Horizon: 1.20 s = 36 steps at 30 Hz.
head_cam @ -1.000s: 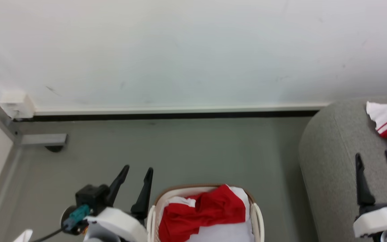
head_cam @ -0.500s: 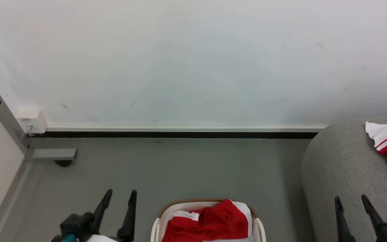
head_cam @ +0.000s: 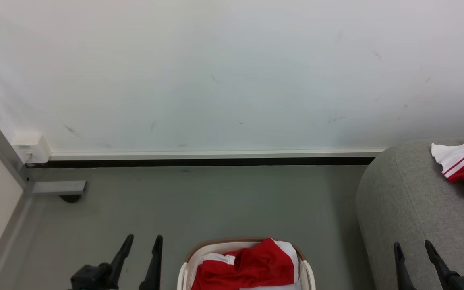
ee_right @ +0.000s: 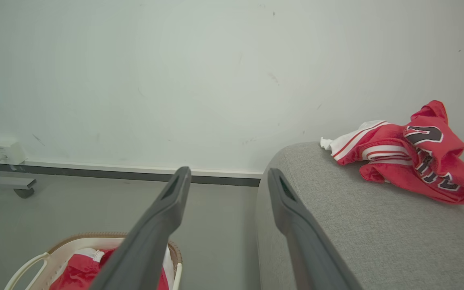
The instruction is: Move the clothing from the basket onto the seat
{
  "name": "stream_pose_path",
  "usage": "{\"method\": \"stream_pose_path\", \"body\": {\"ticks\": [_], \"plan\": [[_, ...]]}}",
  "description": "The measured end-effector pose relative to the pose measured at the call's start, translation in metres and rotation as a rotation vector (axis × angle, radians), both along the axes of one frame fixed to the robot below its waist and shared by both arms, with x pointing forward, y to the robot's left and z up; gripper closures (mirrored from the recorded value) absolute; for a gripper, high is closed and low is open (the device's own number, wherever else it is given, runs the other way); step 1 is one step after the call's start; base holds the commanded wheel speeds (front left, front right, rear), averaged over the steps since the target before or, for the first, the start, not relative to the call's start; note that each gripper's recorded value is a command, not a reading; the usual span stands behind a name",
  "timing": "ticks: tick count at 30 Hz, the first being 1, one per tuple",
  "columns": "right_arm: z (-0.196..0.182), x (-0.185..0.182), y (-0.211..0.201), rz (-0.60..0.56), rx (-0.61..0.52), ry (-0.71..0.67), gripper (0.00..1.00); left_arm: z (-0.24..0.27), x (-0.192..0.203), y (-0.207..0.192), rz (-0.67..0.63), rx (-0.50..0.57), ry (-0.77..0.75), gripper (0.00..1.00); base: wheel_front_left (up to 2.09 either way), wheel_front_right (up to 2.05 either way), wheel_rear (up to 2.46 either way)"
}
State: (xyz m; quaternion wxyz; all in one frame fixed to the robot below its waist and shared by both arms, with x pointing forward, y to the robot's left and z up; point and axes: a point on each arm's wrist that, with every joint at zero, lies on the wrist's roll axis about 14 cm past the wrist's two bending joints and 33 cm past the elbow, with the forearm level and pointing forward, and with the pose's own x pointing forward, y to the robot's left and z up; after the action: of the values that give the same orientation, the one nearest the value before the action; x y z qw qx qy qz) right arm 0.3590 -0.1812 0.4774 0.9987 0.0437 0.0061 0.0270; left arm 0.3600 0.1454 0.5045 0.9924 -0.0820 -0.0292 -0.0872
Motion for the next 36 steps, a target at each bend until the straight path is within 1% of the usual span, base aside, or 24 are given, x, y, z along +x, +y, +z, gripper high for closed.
{"method": "stream_pose_path", "body": {"ticks": [27,32,36], "plan": [[-0.007,-0.002,-0.002,-0.010,0.014,0.023,0.00,-0.004,0.008,-0.009,-0.030,0.012,0.007,0.00,0.00,0.00,0.00],[-0.010,-0.003,-0.003,-0.013,0.015,0.030,0.00,-0.007,0.011,-0.018,-0.055,0.009,0.017,0.00,0.00,0.00,0.00],[-0.010,-0.001,-0.005,-0.018,0.014,0.033,0.00,-0.010,0.018,-0.034,-0.107,0.025,0.026,0.00,0.00,0.00,0.00]]}}
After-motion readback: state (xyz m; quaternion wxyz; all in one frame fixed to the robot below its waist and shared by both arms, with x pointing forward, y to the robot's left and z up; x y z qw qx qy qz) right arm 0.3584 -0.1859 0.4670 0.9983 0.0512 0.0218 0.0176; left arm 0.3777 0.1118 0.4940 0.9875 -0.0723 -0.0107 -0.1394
